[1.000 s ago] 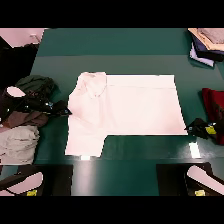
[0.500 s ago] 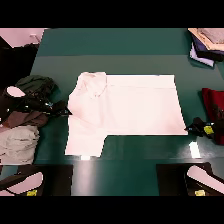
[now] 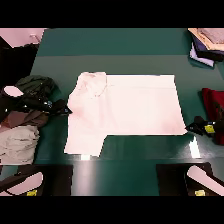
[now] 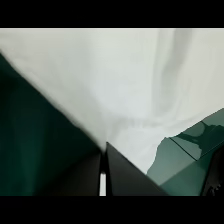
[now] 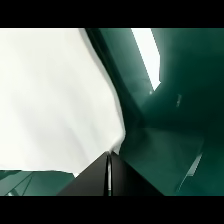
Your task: Fold the shirts.
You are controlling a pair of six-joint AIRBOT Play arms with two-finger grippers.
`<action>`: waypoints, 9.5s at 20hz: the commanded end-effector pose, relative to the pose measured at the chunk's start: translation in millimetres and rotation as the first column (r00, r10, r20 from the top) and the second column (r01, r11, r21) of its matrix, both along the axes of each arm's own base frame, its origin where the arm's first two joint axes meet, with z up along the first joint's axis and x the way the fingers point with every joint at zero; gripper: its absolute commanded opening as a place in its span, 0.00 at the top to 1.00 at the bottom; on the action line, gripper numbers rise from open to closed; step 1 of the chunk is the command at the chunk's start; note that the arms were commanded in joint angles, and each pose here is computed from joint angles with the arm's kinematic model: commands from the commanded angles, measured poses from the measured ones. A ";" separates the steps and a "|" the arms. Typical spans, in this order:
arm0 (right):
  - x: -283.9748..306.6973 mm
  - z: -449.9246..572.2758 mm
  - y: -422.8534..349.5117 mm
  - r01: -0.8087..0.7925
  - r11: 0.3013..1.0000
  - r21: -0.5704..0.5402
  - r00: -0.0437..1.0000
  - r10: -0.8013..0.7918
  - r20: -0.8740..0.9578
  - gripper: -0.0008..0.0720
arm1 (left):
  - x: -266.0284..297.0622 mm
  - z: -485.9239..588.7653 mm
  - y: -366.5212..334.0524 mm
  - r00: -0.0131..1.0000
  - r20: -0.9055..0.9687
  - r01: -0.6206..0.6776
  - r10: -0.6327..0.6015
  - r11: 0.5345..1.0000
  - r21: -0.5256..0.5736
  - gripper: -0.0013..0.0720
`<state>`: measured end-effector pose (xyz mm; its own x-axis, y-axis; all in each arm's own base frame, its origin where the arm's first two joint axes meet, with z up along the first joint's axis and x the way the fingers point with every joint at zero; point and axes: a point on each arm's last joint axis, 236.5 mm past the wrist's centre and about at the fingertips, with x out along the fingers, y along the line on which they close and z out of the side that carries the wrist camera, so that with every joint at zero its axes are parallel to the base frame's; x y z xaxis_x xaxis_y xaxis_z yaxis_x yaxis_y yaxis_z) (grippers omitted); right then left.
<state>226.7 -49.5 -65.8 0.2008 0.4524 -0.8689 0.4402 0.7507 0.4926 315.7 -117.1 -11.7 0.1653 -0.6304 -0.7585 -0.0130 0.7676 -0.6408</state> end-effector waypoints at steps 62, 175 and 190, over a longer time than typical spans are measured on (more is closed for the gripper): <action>294.7 98.6 2.5 -0.161 0.844 -0.512 0.954 0.266 0.139 0.98 | 178.3 49.3 82.5 0.937 0.291 0.068 -0.194 0.917 0.393 0.94; 182.5 33.8 -3.8 -0.082 0.945 -0.317 0.966 0.154 0.209 0.97 | 120.5 47.4 32.0 0.796 0.509 -0.414 0.328 0.908 0.063 0.94; 188.6 41.9 -28.1 -0.182 0.980 -0.077 0.975 0.190 0.118 0.23 | 135.4 64.0 -3.4 0.886 0.415 -0.249 0.206 0.967 0.051 0.93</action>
<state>443.2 -74.3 -12.3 0.3429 0.3229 -0.8821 0.2228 0.8843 0.4103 464.8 -108.6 54.2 0.6658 -0.4124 -0.6218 -0.0077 0.8295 -0.5584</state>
